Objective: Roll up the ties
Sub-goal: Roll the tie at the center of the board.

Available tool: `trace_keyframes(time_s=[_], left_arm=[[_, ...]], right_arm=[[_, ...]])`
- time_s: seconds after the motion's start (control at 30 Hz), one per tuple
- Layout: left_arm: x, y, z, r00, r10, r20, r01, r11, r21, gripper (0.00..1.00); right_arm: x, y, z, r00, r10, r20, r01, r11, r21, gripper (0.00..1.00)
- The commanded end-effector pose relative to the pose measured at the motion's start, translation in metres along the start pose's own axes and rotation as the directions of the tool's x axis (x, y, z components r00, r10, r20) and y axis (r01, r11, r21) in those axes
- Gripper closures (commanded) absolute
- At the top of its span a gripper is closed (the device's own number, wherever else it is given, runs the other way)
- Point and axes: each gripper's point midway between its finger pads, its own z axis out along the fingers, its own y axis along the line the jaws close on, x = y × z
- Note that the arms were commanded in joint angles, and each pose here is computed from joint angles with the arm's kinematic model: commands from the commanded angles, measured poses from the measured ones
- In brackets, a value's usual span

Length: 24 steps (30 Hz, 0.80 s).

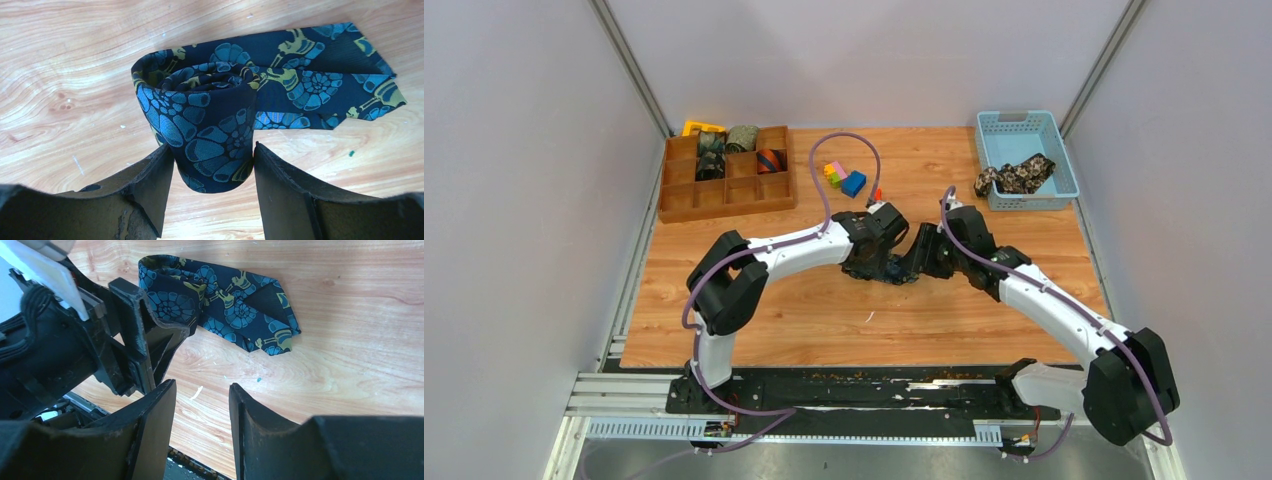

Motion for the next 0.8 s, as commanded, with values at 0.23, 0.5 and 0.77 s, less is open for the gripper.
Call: trace_keyframes(time_s=[0.23,0.5,0.77], left_arm=[[-0.047,-0.013,-0.051,0.984,-0.083,0.160,0.064,0.991,0.121,0.33],[-0.052,0.030,-0.065,0.970,-0.127,0.206,0.107,0.989,0.106,0.29],[-0.043,0.056,-0.066,0.968,-0.121,0.221,0.076,0.977,0.201,0.23]], right_arm=[[-0.010,0.013,0.008,1.000,0.014,0.011,-0.013,0.997,-0.073,0.55],[-0.019,0.046,0.026,0.999,-0.021,-0.036,0.013,0.975,-0.222,0.36],[-0.023,0.054,0.050,0.997,-0.002,-0.075,-0.016,0.972,-0.233,0.32]])
